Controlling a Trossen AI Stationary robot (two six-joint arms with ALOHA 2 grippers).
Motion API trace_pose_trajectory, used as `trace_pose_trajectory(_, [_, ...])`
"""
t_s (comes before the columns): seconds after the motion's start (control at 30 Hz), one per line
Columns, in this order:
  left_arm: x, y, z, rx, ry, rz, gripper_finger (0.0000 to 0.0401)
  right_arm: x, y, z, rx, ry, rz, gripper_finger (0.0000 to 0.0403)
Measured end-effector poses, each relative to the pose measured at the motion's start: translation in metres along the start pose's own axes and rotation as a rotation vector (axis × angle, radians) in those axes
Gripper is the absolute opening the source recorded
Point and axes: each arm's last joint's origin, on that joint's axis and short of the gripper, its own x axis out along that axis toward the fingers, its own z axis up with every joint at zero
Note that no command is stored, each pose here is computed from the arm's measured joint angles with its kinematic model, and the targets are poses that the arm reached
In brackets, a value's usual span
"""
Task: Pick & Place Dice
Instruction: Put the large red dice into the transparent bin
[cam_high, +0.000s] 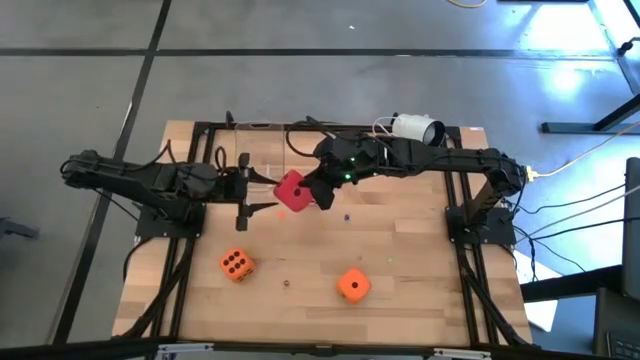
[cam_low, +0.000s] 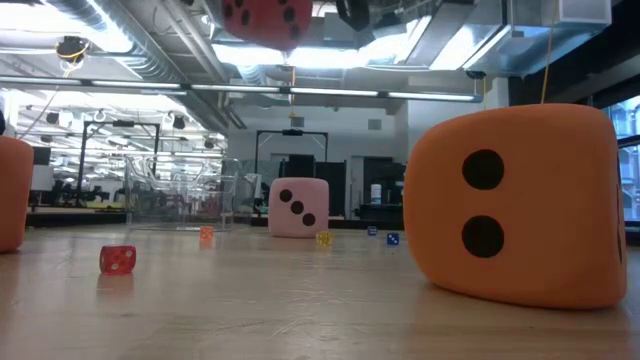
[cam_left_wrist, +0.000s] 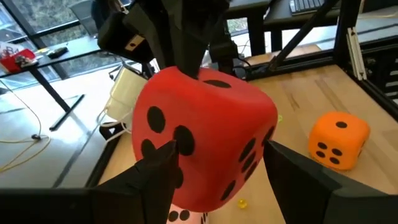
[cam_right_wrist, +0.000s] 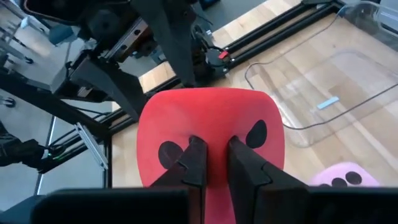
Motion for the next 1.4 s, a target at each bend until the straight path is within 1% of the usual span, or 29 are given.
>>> trace_pose_trajectory(0.1, [0.001,0.000,0.000,0.001,0.000,-0.005,0.0233,0.000,0.001,0.001,-0.001,-0.003,0.023,0.0035])
trace_pose_trajectory(0.33, [0.009,-0.004,-0.002,0.005,0.024,-0.026,0.0233,0.000,0.001,0.000,0.000,0.004,0.029,0.0030])
trace_pose_trajectory(0.47, [0.013,-0.005,-0.003,-0.046,0.031,-0.027,0.0233,0.000,0.002,0.000,0.004,0.010,0.038,0.0029])
trace_pose_trajectory(0.6, [0.013,-0.005,-0.003,-0.072,0.032,-0.023,0.0233,0.000,0.002,0.000,0.004,0.008,0.039,0.0015])
trace_pose_trajectory(0.73, [0.014,-0.003,-0.002,-0.062,0.033,0.050,0.0233,0.000,0.002,0.001,0.002,0.001,0.045,0.0015])
trace_pose_trajectory(0.8, [0.014,-0.003,-0.002,-0.057,0.033,0.065,0.0233,0.000,0.002,0.001,0.000,-0.003,0.044,0.0013])
trace_pose_trajectory(1.0, [0.013,-0.002,-0.001,-0.006,0.024,0.073,0.0233,0.000,0.003,0.004,0.004,-0.022,0.067,0.0010])
trace_pose_trajectory(1.13, [0.013,-0.002,-0.001,0.000,0.022,0.078,0.0233,0.000,0.006,0.007,0.017,-0.049,0.098,0.0010])
trace_pose_trajectory(1.27, [0.013,-0.002,0.001,0.027,-0.001,0.063,0.0232,-0.001,0.007,0.009,0.021,-0.063,0.122,0.0006])
trace_pose_trajectory(1.33, [0.013,-0.004,0.003,0.027,-0.016,0.056,0.0225,-0.002,0.008,0.009,0.024,-0.062,0.128,0.0006])
trace_pose_trajectory(1.4, [0.013,-0.005,0.003,0.028,-0.024,0.051,0.0208,-0.002,0.008,0.009,0.031,-0.061,0.136,0.0006])
